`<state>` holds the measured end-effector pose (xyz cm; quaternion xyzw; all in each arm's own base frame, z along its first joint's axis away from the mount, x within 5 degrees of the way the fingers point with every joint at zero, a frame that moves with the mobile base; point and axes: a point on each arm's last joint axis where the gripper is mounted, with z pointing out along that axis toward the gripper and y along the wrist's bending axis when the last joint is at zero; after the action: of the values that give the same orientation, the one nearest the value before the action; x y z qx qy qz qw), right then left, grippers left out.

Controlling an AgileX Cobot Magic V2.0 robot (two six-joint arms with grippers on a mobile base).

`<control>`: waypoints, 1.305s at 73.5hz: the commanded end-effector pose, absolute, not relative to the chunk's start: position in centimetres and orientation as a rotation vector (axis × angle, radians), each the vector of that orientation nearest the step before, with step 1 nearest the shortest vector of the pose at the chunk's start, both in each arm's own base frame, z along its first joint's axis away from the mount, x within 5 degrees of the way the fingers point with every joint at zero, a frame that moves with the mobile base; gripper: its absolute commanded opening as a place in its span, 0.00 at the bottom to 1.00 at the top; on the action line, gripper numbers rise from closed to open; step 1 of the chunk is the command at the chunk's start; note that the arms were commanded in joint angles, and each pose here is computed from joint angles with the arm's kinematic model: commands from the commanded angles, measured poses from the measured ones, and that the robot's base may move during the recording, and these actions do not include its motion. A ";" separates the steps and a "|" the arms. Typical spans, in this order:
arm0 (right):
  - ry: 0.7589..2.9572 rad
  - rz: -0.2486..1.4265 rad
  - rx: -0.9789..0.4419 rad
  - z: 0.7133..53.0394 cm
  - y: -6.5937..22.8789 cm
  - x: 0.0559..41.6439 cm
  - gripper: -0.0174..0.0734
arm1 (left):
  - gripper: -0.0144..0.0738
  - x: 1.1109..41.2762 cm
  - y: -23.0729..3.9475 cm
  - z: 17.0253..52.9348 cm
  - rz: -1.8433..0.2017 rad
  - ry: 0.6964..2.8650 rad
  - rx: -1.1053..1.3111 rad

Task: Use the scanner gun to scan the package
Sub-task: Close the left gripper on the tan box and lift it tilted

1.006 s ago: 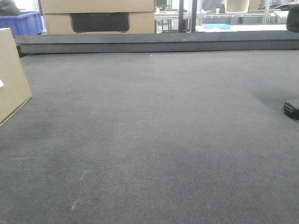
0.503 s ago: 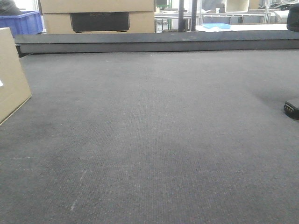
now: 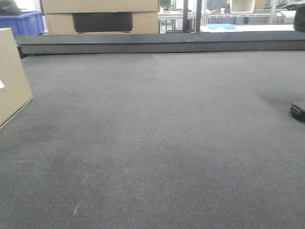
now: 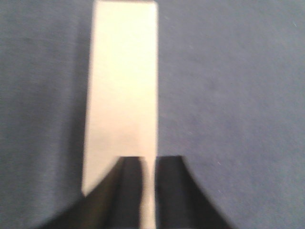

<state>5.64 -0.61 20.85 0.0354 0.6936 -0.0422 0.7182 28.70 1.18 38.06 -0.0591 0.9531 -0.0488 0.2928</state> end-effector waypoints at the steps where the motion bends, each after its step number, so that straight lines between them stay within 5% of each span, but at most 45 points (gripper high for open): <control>1: 1.513 -0.105 0.075 21.0 -0.6 5.6 0.01 | 0.55 29.3 1.2 37.8 -0.142 2.548 -0.153; 8: 1.513 -0.105 0.075 21.0 -0.6 5.6 0.01 | 0.88 30.2 1.3 36.7 -0.145 2.591 -0.158; 20: 1.513 -0.105 0.075 21.0 -0.6 5.6 0.01 | 0.74 31.4 1.5 34.7 -0.128 2.657 -0.162; 66: 1.513 -0.105 0.075 21.0 -0.6 5.6 0.01 | 0.72 31.7 2.0 30.2 -0.074 2.771 -0.221; 75: 1.513 -0.105 0.075 21.0 -0.6 5.6 0.01 | 0.55 31.7 1.9 30.2 -0.076 2.775 -0.222; 87: 1.513 -0.105 0.075 21.0 -0.6 5.6 0.01 | 0.05 31.6 1.9 30.2 -0.083 2.786 -0.224; 96: 1.513 -0.105 0.075 21.0 -0.6 5.6 0.01 | 0.04 31.6 1.5 31.0 -0.136 2.789 -0.235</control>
<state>5.64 -0.61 20.85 0.0354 0.6936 -0.0422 0.7182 31.66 1.84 30.17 -0.0740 0.9827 -0.0296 0.1673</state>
